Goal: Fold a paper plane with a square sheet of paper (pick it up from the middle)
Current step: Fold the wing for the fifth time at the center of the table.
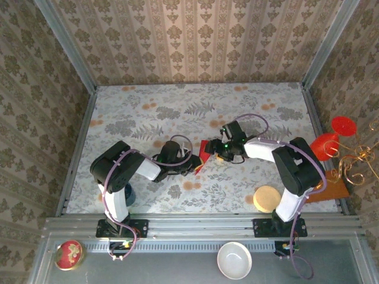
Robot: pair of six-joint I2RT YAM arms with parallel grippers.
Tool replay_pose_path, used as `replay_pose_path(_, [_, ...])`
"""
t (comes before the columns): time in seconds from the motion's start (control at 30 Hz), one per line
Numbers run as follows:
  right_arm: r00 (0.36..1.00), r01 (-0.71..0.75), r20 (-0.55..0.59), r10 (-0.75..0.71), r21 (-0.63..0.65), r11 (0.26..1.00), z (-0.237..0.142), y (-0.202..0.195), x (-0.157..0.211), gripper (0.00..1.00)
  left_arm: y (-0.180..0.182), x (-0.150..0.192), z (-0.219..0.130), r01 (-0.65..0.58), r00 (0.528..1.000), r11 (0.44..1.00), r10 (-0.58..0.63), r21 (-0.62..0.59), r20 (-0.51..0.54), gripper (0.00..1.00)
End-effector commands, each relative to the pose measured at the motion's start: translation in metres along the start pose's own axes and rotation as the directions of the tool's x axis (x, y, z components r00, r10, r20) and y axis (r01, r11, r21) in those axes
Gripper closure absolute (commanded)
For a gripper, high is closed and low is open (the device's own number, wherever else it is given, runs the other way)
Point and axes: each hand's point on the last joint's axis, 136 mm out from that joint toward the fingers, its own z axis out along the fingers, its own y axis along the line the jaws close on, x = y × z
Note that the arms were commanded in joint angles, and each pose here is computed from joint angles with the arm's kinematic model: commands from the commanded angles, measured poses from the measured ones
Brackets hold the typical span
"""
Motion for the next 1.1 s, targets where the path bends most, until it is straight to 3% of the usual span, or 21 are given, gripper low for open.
replay_pose_path(0.0, [1.000, 0.009, -0.024, -0.006, 0.131, 0.991, 0.009, -0.022, 0.007, 0.35, 0.003, 0.001, -0.003, 0.019, 1.000, 1.000, -0.019, 0.006, -0.004, 1.00])
replay_pose_path(0.13, [0.999, 0.014, -0.040, -0.006, 0.196, 0.980, 0.014, -0.030, 0.012, 0.36, 0.005, 0.002, -0.004, 0.014, 1.000, 1.000, -0.014, -0.003, -0.004, 0.99])
replay_pose_path(0.47, [0.996, 0.028, -0.086, -0.004, 0.282, 0.959, 0.026, -0.040, 0.020, 0.36, 0.003, 0.004, -0.019, -0.069, 0.998, 0.993, 0.069, -0.096, -0.003, 0.79])
replay_pose_path(0.83, [0.993, 0.047, -0.116, -0.011, 0.311, 0.949, 0.032, -0.041, 0.025, 0.36, 0.007, 0.005, -0.031, -0.120, 0.992, 0.977, 0.123, -0.177, 0.003, 0.70])
replay_pose_path(1.07, [0.992, 0.050, -0.122, -0.012, 0.319, 0.946, 0.033, -0.041, 0.026, 0.36, -0.001, 0.006, -0.039, -0.264, 0.962, 0.907, 0.270, -0.328, -0.029, 0.63])
